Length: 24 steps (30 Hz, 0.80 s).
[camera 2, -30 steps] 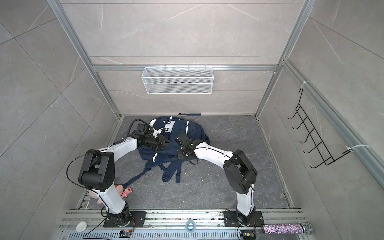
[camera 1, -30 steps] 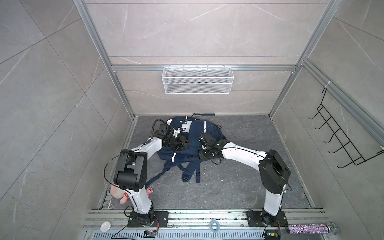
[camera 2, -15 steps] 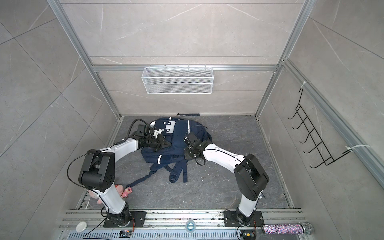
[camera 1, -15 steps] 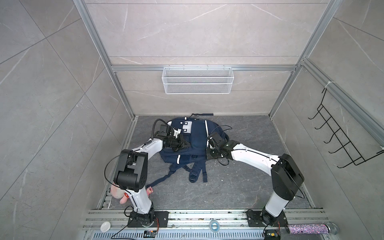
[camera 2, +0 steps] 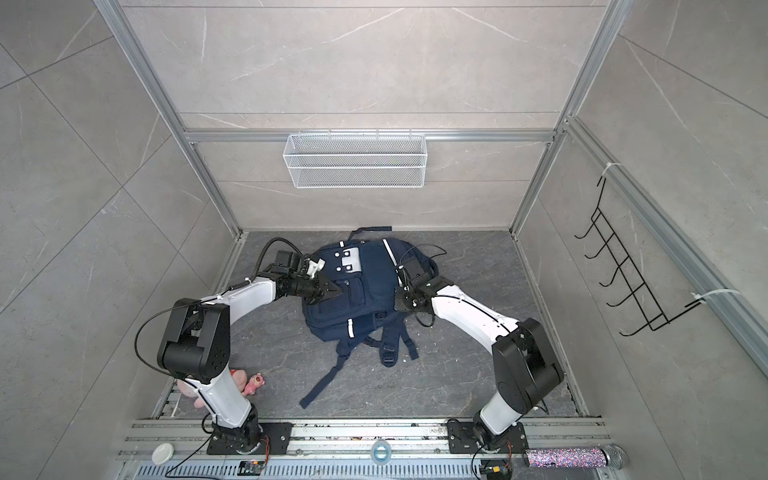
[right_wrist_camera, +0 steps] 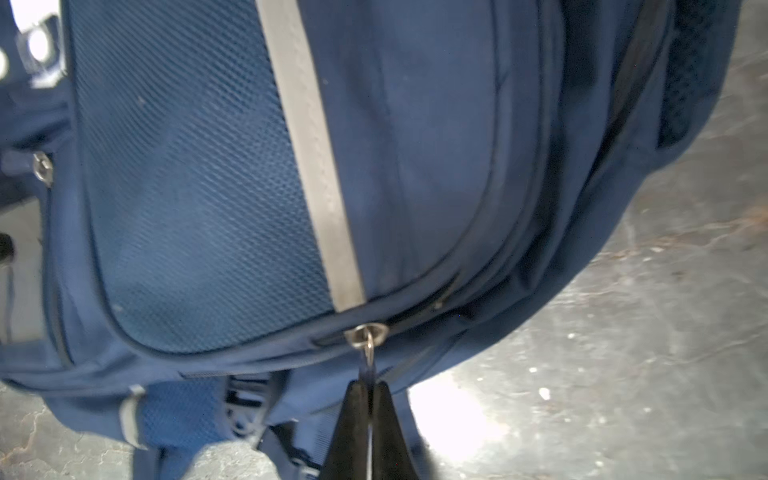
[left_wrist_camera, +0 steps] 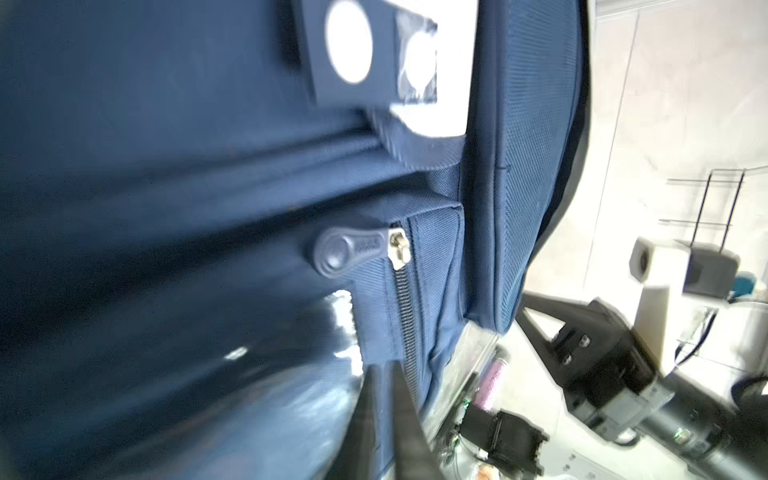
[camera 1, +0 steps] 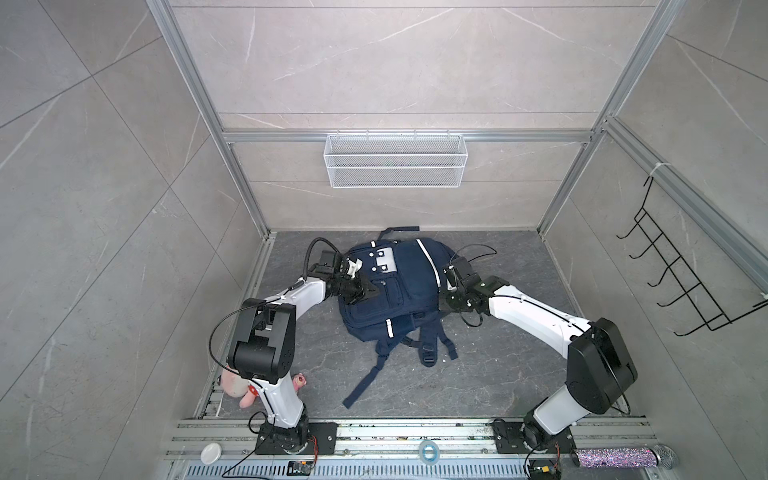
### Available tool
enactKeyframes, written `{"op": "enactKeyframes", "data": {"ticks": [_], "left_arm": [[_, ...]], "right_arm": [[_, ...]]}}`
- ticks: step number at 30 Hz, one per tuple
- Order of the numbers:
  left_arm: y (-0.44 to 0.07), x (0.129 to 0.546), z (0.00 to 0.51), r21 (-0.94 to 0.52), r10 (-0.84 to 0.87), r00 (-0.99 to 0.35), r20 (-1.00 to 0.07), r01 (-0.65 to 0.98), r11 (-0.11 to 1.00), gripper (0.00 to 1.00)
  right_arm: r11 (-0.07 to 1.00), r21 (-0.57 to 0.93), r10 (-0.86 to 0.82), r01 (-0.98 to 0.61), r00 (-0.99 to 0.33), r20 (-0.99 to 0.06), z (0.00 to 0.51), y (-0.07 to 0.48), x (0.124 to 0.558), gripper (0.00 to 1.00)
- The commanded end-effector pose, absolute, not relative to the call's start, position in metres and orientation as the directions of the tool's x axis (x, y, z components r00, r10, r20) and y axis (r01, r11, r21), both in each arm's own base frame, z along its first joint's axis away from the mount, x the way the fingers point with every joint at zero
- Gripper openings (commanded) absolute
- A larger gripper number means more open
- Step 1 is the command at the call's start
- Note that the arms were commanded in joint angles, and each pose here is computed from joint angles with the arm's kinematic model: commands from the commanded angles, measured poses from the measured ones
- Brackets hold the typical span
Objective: Pack the student bag
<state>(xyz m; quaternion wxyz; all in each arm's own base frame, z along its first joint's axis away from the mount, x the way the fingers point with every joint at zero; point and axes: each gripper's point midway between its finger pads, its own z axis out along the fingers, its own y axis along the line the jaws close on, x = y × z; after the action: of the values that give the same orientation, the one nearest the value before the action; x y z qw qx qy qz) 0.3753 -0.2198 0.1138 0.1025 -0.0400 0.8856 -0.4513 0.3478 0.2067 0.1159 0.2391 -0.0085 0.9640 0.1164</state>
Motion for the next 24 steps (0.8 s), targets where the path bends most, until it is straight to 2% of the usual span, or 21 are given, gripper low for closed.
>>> {"op": "enactKeyframes", "data": {"ticks": [1,3,6,9,14,24], "left_arm": [[-0.242,0.372,0.144,-0.82,-0.085,-0.973,-0.212,0.13,0.558,0.44],[-0.254,0.365,0.153,-0.826,-0.068,-0.975,-0.211,0.141,0.546,0.52],[-0.276,0.355,0.16,-0.841,-0.046,-0.982,-0.181,0.13,0.526,0.55],[-0.289,0.35,0.151,-0.829,-0.03,-0.988,-0.15,0.109,0.549,0.55],[-0.283,0.356,0.125,-0.814,-0.087,-0.993,-0.079,0.014,0.58,0.54],[-0.271,0.352,0.112,-0.766,-0.12,-0.99,-0.073,-0.021,0.642,0.47]], "right_arm": [[0.943,0.254,-0.071,-0.212,-0.879,-0.471,0.13,0.231,0.34,0.0],[0.926,0.273,-0.106,-0.262,-0.872,-0.478,0.132,0.244,0.337,0.0],[0.896,0.29,-0.164,-0.335,-0.859,-0.485,0.136,0.264,0.329,0.0],[0.872,0.296,-0.217,-0.39,-0.849,-0.481,0.137,0.282,0.319,0.0],[0.844,0.342,-0.223,-0.413,-0.851,-0.475,0.136,0.301,0.303,0.0],[0.837,0.371,-0.207,-0.402,-0.86,-0.466,0.131,0.31,0.287,0.0]]}}
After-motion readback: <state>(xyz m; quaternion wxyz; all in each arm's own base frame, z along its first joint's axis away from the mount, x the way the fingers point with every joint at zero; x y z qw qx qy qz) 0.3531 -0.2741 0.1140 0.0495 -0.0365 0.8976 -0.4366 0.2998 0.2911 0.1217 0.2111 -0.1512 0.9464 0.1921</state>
